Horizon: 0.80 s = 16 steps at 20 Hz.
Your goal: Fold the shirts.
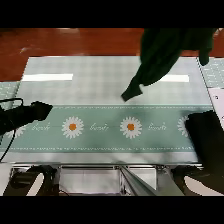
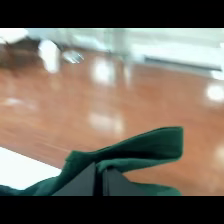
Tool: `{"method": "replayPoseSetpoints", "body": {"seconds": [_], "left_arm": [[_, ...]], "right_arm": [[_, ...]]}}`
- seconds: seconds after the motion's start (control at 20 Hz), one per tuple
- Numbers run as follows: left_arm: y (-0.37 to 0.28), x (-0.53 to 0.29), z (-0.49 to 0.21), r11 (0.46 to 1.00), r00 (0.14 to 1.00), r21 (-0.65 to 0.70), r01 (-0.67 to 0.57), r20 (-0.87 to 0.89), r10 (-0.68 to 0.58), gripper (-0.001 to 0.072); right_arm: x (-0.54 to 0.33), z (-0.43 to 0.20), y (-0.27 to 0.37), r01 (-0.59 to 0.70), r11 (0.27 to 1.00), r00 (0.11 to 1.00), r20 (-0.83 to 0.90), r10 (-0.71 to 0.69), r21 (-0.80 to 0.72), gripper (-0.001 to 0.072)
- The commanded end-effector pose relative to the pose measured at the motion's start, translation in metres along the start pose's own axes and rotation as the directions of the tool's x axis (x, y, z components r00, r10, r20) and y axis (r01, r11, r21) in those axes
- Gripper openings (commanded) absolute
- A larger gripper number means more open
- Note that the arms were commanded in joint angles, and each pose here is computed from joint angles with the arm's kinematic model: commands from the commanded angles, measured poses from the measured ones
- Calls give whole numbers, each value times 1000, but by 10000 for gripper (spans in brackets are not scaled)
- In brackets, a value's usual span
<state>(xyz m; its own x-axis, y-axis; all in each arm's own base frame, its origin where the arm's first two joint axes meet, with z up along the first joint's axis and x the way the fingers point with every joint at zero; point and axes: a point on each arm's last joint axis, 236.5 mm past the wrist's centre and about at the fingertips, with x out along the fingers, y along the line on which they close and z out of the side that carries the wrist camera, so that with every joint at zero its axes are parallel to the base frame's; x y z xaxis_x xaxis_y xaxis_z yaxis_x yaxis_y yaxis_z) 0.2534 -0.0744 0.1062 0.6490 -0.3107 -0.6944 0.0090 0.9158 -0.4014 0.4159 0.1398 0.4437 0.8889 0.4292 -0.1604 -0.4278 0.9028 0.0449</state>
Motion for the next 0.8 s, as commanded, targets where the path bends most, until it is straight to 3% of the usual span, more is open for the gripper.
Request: {"method": "replayPoseSetpoints", "body": {"seconds": [0.0, 0.15, 0.4, 0.55, 0.75], "left_arm": [[-5, -3, -2, 1000, 1000, -8, 24, 12, -24, 508], [-5, -3, -2, 1000, 1000, -8, 24, 12, -24, 508], [-5, -3, -2, 1000, 1000, -8, 25, 11, -25, 508], [-7, -3, -10, 999, 999, -13, 30, -22, -31, 508], [-2, 6, -40, 999, 991, -37, 30, -127, -34, 508]], "right_arm": [[-23, 15, 57, -122, 992, 992, 35, 123, -30, 23], [-18, -14, 98, -231, 973, 971, -67, 230, -8, 23], [4, -121, 153, -360, 927, 859, -350, 374, 109, 23], [20, -196, 146, -305, 941, 791, -512, 336, 146, 23], [24, -330, 90, -101, 993, 645, -757, 107, 54, 23]]}}
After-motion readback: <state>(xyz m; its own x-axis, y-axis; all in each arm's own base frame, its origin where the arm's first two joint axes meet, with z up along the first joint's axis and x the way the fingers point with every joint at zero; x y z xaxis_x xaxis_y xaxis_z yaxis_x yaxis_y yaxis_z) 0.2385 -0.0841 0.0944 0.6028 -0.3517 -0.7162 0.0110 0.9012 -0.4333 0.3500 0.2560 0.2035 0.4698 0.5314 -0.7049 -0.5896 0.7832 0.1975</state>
